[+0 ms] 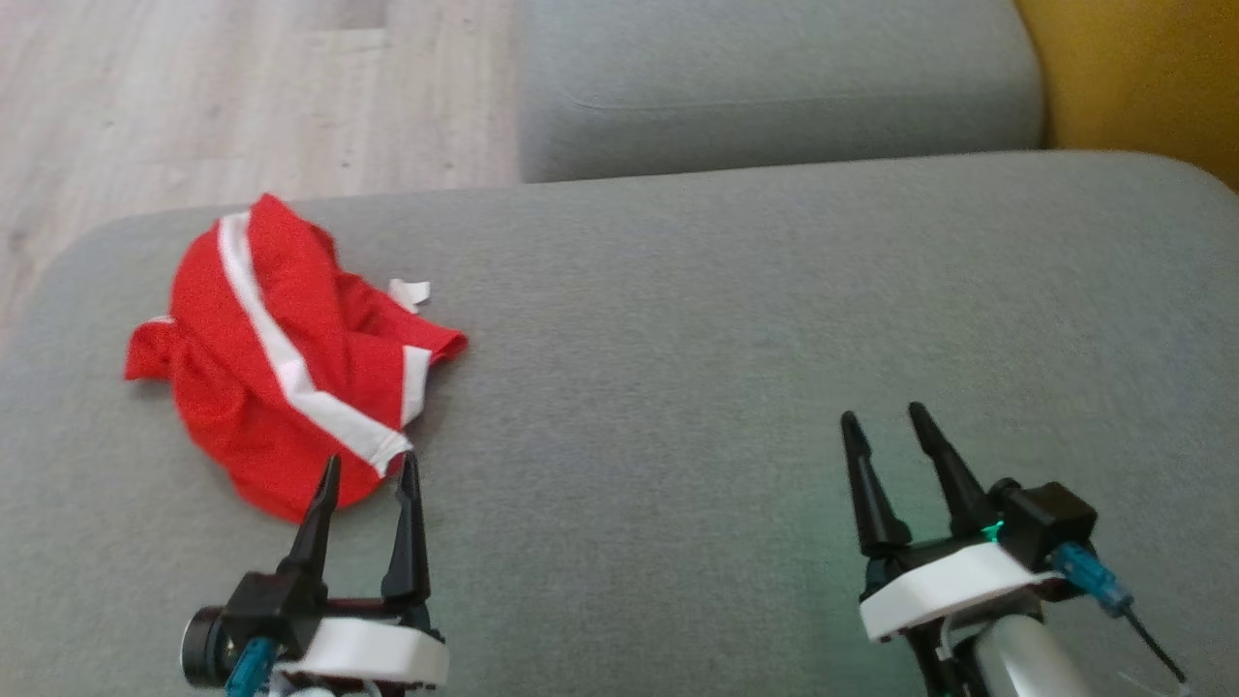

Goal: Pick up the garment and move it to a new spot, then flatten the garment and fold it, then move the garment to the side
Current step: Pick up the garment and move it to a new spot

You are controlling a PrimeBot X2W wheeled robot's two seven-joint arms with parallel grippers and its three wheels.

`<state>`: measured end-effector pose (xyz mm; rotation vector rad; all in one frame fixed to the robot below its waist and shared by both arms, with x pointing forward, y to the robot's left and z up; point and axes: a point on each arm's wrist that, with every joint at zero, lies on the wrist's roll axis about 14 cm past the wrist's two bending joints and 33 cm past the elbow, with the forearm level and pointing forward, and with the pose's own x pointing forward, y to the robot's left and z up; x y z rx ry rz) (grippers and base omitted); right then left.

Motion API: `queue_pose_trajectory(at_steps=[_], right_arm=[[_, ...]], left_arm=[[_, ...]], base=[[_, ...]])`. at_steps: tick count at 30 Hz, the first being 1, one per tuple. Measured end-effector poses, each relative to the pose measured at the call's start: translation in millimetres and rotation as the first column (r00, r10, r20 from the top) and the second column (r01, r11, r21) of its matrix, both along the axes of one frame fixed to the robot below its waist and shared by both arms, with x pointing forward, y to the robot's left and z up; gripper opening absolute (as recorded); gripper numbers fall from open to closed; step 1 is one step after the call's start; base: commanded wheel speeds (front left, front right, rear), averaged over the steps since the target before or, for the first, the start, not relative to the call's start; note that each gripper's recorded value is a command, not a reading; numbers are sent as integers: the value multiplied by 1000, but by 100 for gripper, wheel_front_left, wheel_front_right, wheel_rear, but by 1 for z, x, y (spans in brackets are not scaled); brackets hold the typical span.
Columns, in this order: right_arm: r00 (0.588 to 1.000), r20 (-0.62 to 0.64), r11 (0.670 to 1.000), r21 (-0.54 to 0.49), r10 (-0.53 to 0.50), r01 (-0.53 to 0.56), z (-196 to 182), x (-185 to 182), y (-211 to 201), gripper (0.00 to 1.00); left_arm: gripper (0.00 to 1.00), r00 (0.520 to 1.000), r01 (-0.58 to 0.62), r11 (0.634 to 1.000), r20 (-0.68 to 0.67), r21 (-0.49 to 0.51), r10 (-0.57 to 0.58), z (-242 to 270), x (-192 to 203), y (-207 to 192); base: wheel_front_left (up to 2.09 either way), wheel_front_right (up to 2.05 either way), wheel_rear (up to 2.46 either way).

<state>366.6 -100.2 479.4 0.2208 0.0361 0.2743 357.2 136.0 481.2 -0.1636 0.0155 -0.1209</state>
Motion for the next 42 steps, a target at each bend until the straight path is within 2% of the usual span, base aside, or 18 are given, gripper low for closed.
queue_pose_trajectory(at_steps=[13, 22, 28, 36, 42], right_arm=[[974, -8, 974, 25, 226, -226, 1, -13, 74, 100], [940, -6, 939, 32, 341, -341, 4, -21, 112, 100], [927, -8, 927, 28, 374, -374, 3, -24, 123, 100], [938, -34, 938, 47, 345, -343, -5, -21, 113, 100], [946, -40, 946, 25, 323, -322, -11, -5, 106, 100]], left_arm=[[100, 979, -204, 979, -6, 10, 204, -6, -49, 64], [100, 943, -333, 943, -11, 14, 333, -11, -83, 100], [100, 935, -355, 935, -8, 19, 356, -11, -89, 107], [100, 958, -284, 953, -6, 109, 286, -9, -70, 111], [100, 982, -178, 952, -20, 249, 189, 21, 6, 127]], base=[[0, 0, 0], [0, 0, 0], [0, 0, 0], [0, 0, 0], [0, 0, 0]])
